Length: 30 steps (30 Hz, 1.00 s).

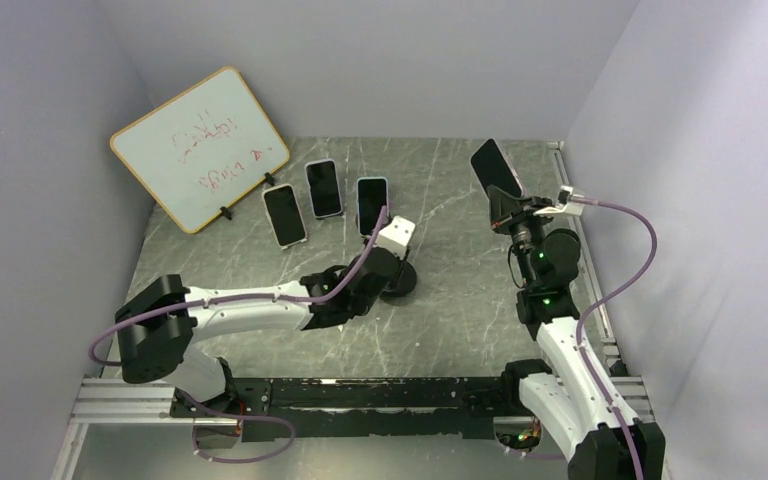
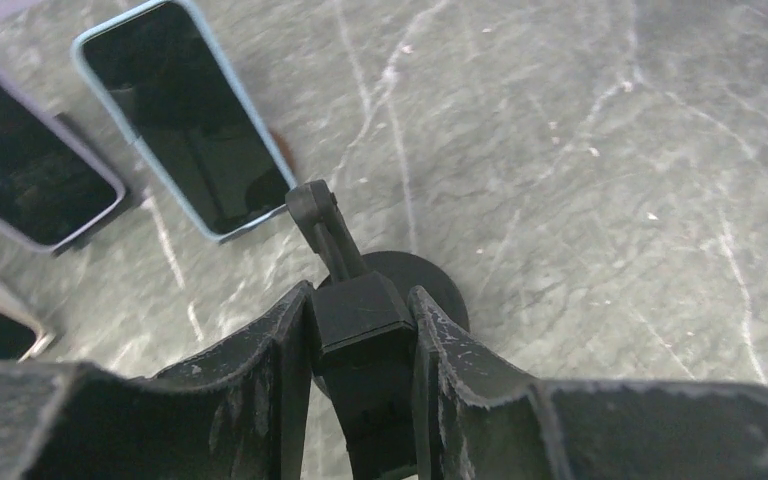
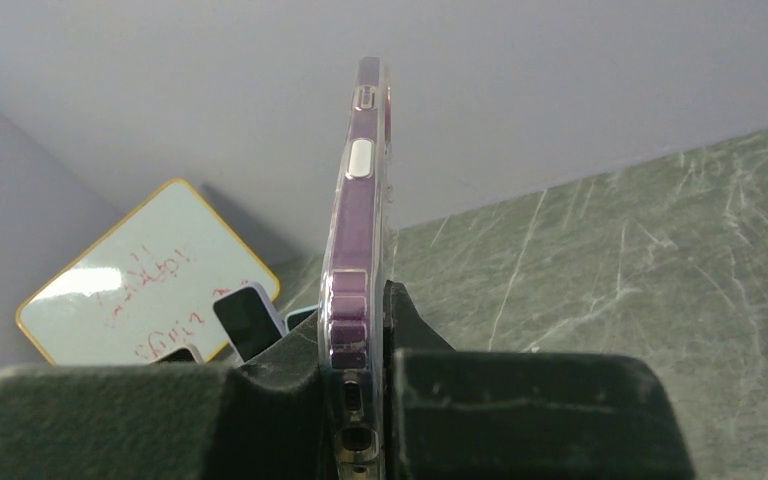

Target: Place the phone on the phone stand

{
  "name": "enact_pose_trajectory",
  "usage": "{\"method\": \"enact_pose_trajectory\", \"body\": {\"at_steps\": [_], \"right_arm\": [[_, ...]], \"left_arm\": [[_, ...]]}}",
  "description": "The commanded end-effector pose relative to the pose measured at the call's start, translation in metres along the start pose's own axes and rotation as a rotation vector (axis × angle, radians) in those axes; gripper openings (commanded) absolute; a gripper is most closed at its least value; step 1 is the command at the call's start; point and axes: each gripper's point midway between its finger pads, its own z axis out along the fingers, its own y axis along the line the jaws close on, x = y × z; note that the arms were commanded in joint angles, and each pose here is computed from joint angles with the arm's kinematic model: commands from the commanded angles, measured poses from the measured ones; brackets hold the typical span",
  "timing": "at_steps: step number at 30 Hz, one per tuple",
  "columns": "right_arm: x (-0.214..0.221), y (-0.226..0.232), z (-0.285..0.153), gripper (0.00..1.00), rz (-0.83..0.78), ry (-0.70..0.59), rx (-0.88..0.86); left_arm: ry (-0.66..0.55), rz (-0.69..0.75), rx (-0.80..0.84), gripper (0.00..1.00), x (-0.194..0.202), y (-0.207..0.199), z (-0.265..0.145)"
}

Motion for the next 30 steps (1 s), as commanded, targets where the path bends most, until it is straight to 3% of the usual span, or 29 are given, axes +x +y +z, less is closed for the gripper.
{"method": "enact_pose_trajectory", "body": {"at_steps": [1, 6, 12, 13, 17, 19, 20, 30], "right_arm": [[-0.035, 0.027, 0.006, 0.00, 0.012, -0.099, -0.100], [-0.025, 0.039, 0.008, 0.00, 0.007, -0.060, -0.179], [-0.010, 0.057, 0.007, 0.00, -0.020, 0.006, -0.303], [-0.005, 0.061, 0.007, 0.00, -0.028, 0.029, -0.336], [0.009, 0.078, 0.003, 0.00, -0.027, 0.094, -0.458], [0.012, 0.079, 0.001, 0.00, -0.020, 0.102, -0.472], [0.013, 0.079, 0.001, 0.00, -0.020, 0.105, -0.472], [0.015, 0.086, -0.001, 0.00, -0.023, 0.118, -0.514]], "left_arm": [[-0.063, -0.115, -0.286, 0.05, 0.000, 0.050, -0.016], [-0.039, -0.162, -0.486, 0.05, 0.017, 0.077, -0.025], [0.001, -0.135, -0.448, 0.05, 0.023, 0.067, -0.018], [0.003, -0.140, -0.425, 0.09, 0.023, 0.065, -0.018], [-0.050, -0.185, -0.319, 0.68, 0.012, 0.056, -0.022], [-0.073, -0.184, -0.279, 0.90, 0.007, 0.055, -0.026], [-0.086, -0.182, -0.255, 0.95, 0.004, 0.054, -0.029], [-0.376, -0.120, 0.187, 0.96, -0.050, 0.034, -0.084]]}}
